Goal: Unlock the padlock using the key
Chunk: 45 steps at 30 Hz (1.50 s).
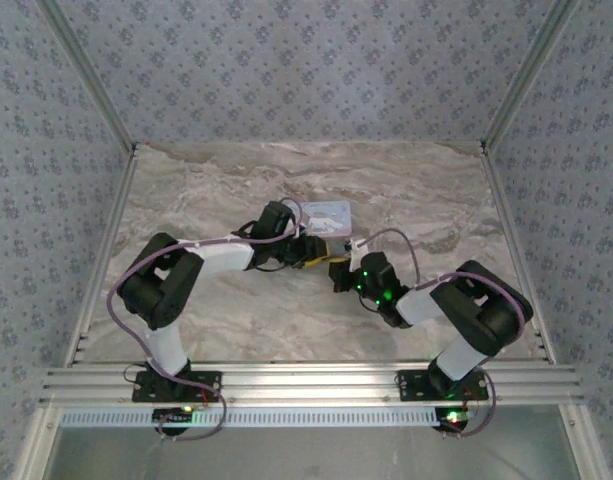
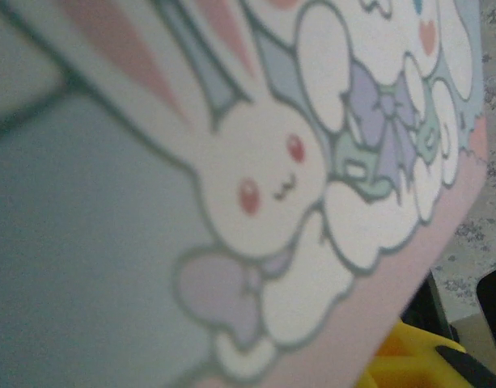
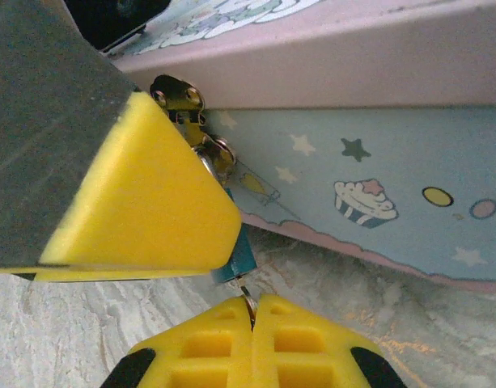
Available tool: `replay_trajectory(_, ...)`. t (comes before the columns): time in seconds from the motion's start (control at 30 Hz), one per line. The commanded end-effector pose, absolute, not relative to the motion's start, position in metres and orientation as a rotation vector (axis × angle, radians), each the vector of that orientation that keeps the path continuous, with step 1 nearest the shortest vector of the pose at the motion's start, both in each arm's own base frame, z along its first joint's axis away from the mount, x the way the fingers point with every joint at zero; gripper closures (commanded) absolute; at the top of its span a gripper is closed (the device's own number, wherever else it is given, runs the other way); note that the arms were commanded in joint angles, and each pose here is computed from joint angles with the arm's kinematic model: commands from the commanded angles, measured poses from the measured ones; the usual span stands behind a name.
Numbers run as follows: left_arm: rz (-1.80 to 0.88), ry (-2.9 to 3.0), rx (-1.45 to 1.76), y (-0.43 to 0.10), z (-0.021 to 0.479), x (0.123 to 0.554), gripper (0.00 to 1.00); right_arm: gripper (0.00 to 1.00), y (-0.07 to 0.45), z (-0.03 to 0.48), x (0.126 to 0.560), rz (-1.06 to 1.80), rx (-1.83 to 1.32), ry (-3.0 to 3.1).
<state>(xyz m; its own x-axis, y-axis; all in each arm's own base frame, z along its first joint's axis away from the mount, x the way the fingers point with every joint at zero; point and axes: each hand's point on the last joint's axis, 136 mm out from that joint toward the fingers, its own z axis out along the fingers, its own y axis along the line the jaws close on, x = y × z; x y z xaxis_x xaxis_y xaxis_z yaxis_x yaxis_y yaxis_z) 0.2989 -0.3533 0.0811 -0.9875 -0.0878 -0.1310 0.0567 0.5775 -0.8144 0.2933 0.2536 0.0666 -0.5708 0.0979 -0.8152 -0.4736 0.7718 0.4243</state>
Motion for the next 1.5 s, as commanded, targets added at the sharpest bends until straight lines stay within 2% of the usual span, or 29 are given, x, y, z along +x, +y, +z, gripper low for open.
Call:
replay_trajectory(0.0, -1.405, 2.653, 0.007, -0.348, 0.089, 0.287, 0.56, 1.0, 0.257, 0.075, 0.295, 0.809, -0.195, 2.016)
replay_trajectory(0.23, -1.358, 2.622, -0.063, -0.324, 0.097, 0.288, 0.43, 1.0, 0.263, 0.063, 0.287, 0.834, -0.155, 2.08)
replay_trajectory(0.4, -1.352, 2.591, -0.189, -0.307, 0.095, 0.285, 0.38, 1.0, 0.275, 0.061, 0.279, 0.9, -0.124, 2.128)
replay_trajectory(0.63, -1.419, 2.502, -0.423, -0.295, 0.085, 0.279, 0.4, 1.0, 0.287, 0.063, 0.271, 0.989, -0.039, 2.173)
replay_trajectory(1.2, -1.405, 2.482, -0.535, -0.299, 0.067, 0.279, 0.51, 1.0, 0.306, 0.07, 0.265, 1.074, 0.011, 2.209)
replay_trajectory(1.47, -1.392, 2.52, -0.59, -0.3, 0.054, 0.275, 0.51, 1.0, 0.309, 0.074, 0.266, 1.106, 0.048, 2.206)
